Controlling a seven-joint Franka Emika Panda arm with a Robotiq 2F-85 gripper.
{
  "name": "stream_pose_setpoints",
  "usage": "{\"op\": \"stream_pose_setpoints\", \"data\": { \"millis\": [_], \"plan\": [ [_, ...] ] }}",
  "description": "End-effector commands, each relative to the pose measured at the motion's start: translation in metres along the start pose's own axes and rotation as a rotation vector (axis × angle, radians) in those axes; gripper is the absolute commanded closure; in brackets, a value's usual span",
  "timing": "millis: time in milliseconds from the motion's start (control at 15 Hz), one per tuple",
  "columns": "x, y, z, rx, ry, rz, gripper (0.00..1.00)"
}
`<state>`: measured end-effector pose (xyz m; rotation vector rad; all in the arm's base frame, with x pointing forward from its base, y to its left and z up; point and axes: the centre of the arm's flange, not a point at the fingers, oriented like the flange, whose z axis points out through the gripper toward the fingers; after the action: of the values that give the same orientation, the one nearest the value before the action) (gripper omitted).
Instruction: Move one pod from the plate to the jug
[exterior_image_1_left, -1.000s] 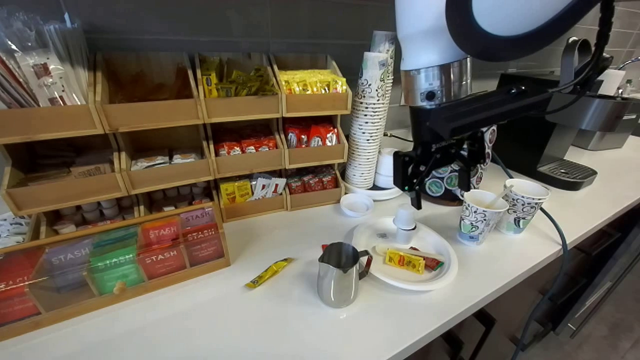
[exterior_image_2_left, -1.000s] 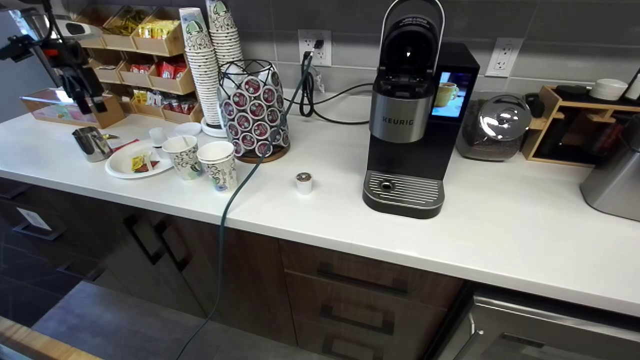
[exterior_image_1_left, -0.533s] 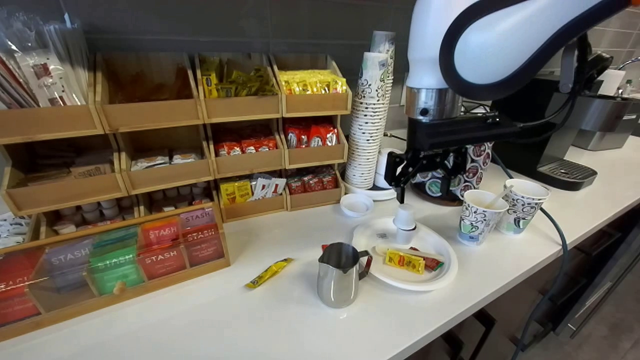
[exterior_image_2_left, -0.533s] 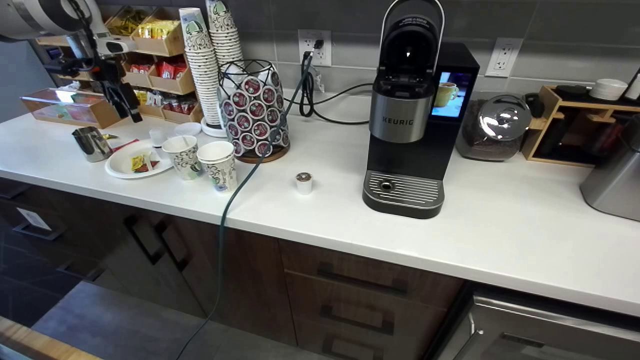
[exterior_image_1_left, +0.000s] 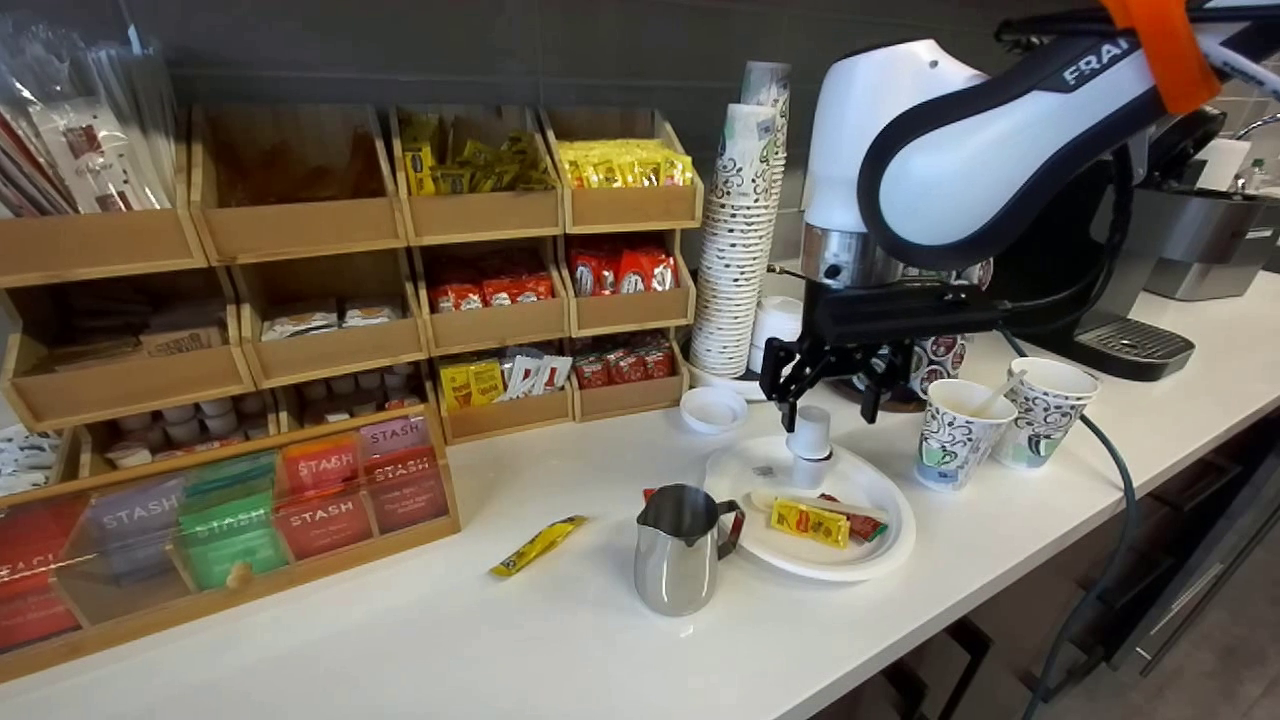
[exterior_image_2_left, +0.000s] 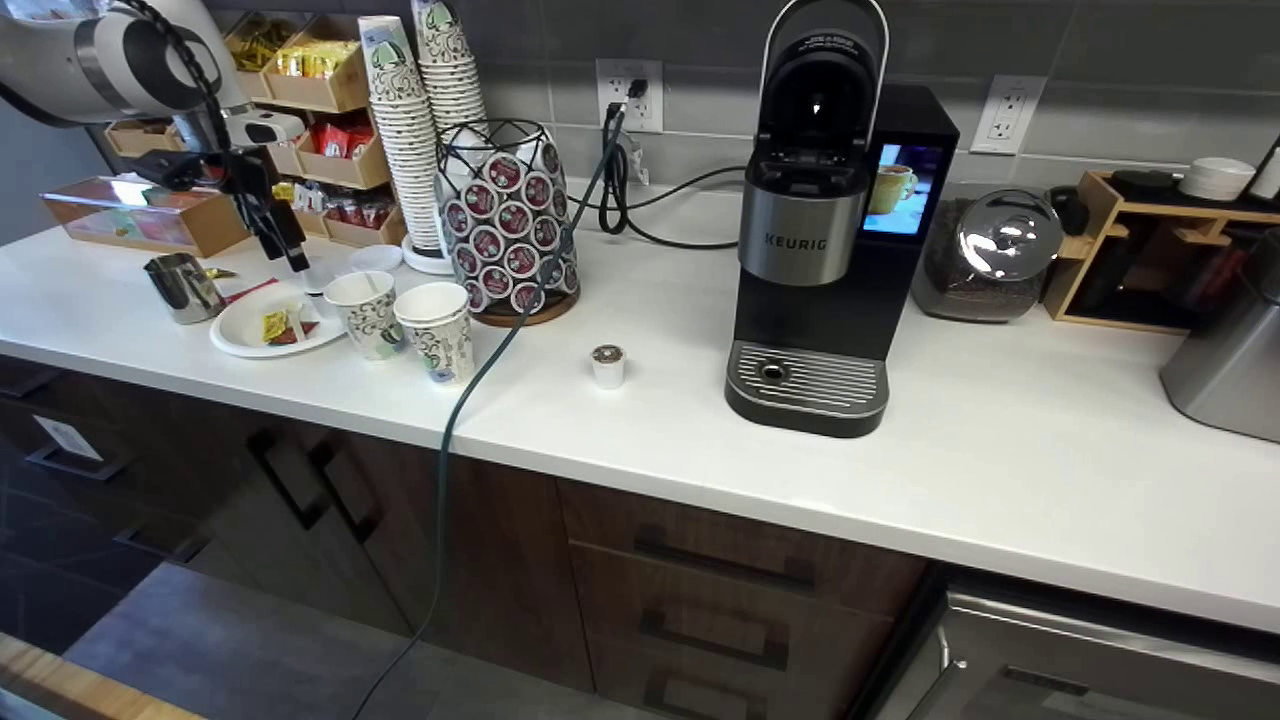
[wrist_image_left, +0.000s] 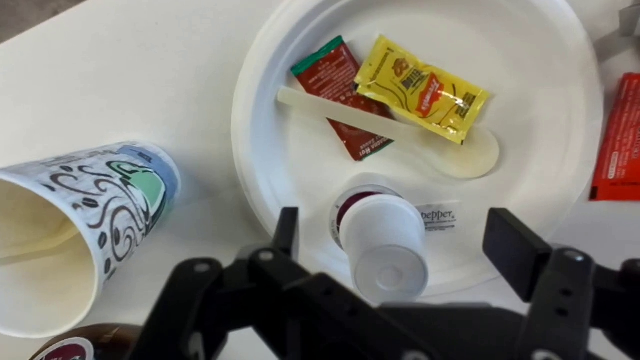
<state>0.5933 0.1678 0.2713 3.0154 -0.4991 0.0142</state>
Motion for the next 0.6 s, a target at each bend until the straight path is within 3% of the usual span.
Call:
{"op": "stream_pose_setpoints", "data": {
  "millis": [0,200,533],
  "plan": [
    [0.0051,-0.0059,0.0126,0.007,0.025,0.052,0.08],
    [0.0094,-0.0072,0.0179,0.008,0.046,0.077,0.39],
    [0.0117,-0.0069,0.0188,-0.002,0.075,0.105,0.79]
  ]
}}
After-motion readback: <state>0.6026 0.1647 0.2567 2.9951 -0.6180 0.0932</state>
